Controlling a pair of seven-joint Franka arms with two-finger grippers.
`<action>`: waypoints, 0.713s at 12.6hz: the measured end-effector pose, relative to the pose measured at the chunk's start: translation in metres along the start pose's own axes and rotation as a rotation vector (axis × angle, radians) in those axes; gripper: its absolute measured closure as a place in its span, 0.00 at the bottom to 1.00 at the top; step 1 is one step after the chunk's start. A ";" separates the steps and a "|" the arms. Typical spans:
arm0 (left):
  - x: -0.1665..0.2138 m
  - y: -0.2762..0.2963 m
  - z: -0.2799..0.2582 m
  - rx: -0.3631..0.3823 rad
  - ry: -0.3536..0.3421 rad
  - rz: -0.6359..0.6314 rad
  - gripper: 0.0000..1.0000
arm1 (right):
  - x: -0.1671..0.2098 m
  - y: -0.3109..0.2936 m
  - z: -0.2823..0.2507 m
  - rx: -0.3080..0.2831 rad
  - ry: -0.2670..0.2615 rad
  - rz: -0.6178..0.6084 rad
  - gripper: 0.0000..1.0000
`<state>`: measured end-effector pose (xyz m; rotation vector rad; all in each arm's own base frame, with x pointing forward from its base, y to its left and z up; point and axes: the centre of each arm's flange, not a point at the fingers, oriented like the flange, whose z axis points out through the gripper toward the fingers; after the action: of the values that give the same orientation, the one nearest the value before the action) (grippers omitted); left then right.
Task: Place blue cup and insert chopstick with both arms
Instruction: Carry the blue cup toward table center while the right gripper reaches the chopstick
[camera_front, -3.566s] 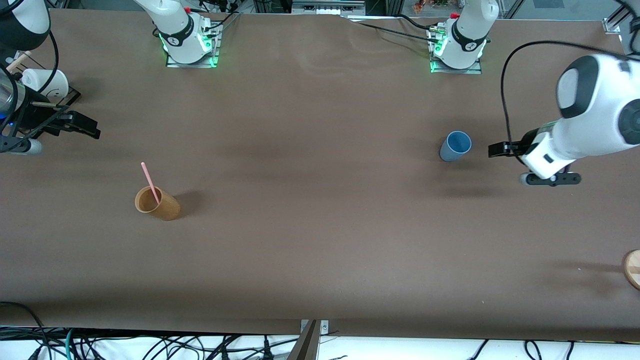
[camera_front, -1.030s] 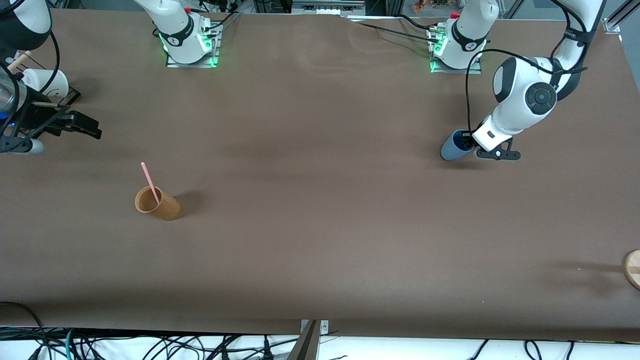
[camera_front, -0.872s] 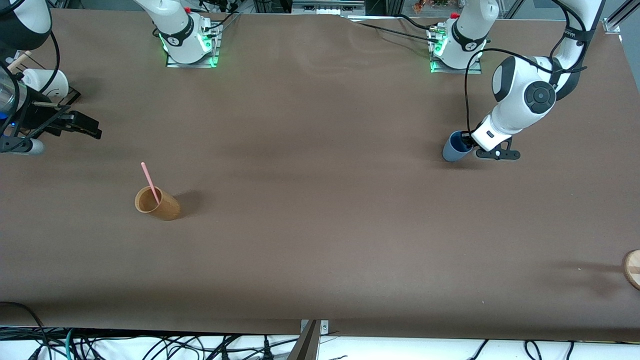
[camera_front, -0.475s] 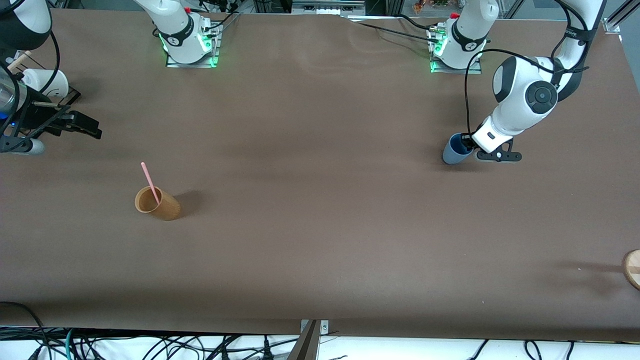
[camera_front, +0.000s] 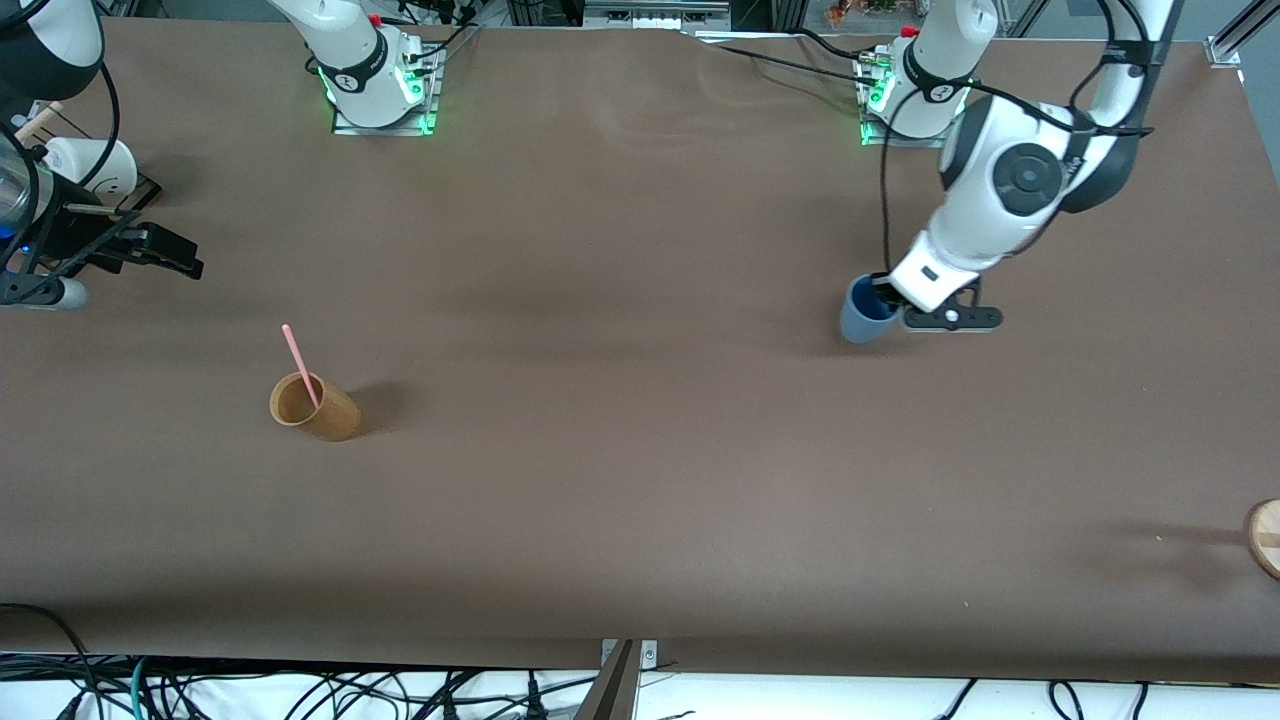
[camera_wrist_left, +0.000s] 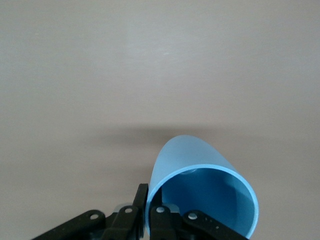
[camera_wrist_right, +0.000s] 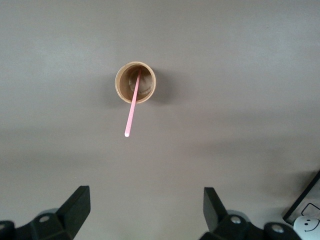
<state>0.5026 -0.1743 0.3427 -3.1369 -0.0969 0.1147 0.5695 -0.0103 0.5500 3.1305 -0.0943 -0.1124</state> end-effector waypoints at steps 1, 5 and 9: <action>0.001 0.028 -0.009 0.000 -0.002 -0.024 0.94 | 0.002 -0.005 0.002 -0.002 0.002 -0.010 0.00; 0.006 0.143 -0.022 -0.020 0.000 -0.049 0.94 | 0.018 -0.066 0.039 -0.105 -0.013 -0.140 0.00; 0.009 0.241 -0.016 -0.077 0.015 -0.021 0.94 | 0.040 -0.095 0.088 -0.112 -0.017 -0.189 0.00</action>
<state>0.5276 -0.4143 0.3573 -3.2120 -0.1379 0.0889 0.6090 0.0814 0.4579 3.0201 0.2007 -0.1405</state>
